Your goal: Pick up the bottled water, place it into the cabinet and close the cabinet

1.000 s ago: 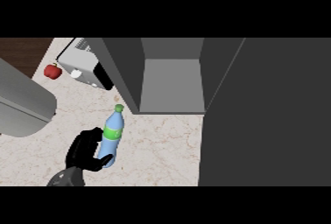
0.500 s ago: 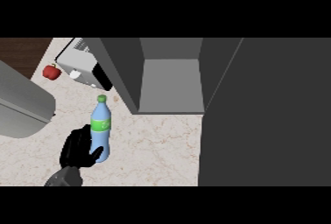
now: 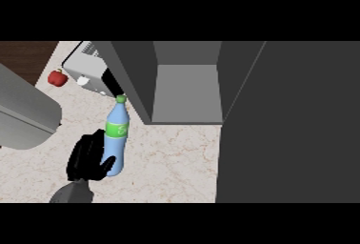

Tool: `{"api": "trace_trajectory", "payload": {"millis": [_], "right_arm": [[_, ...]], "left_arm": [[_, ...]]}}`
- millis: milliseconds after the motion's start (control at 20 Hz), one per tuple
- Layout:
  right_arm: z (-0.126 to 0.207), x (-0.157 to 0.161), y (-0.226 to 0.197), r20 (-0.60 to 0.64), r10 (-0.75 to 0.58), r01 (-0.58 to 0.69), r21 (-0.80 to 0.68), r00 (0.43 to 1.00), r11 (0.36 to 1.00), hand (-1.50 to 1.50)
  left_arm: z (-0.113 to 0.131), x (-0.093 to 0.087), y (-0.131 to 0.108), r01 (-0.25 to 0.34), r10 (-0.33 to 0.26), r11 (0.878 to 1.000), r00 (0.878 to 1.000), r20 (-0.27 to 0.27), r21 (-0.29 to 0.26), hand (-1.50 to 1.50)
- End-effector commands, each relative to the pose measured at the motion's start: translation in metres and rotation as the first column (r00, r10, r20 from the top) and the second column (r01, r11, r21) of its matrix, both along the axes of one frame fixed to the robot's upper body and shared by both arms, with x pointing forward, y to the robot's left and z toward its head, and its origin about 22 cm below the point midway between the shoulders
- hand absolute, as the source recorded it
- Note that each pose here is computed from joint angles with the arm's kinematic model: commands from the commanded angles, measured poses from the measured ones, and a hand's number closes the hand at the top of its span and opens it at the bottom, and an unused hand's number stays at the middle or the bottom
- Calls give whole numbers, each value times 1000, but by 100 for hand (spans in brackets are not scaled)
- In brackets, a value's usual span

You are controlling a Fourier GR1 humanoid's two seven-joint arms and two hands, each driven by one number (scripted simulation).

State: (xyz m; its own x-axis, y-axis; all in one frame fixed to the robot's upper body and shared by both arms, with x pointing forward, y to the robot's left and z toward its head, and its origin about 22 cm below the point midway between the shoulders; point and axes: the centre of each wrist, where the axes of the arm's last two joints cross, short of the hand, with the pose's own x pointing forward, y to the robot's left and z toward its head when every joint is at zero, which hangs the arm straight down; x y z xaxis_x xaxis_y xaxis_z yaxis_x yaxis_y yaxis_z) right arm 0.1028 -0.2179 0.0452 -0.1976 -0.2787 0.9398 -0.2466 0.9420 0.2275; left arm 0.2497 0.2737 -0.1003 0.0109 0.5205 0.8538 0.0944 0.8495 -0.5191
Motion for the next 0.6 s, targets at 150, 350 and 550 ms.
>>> {"api": "trace_trajectory", "payload": {"millis": [150,350,550], "right_arm": [[15,-6,-7,10,-6,6,13,1000,1000,-150],[6,-6,1,7,9,-9,20,1000,1000,-150],[-16,6,-12,-9,17,-17,15,1000,1000,-150]], "left_arm": [[41,0,-51,20,-24,999,995,94,42,150],[84,26,-84,35,-41,997,994,100,64,150],[101,38,-87,4,-15,996,993,117,93,150]]}}
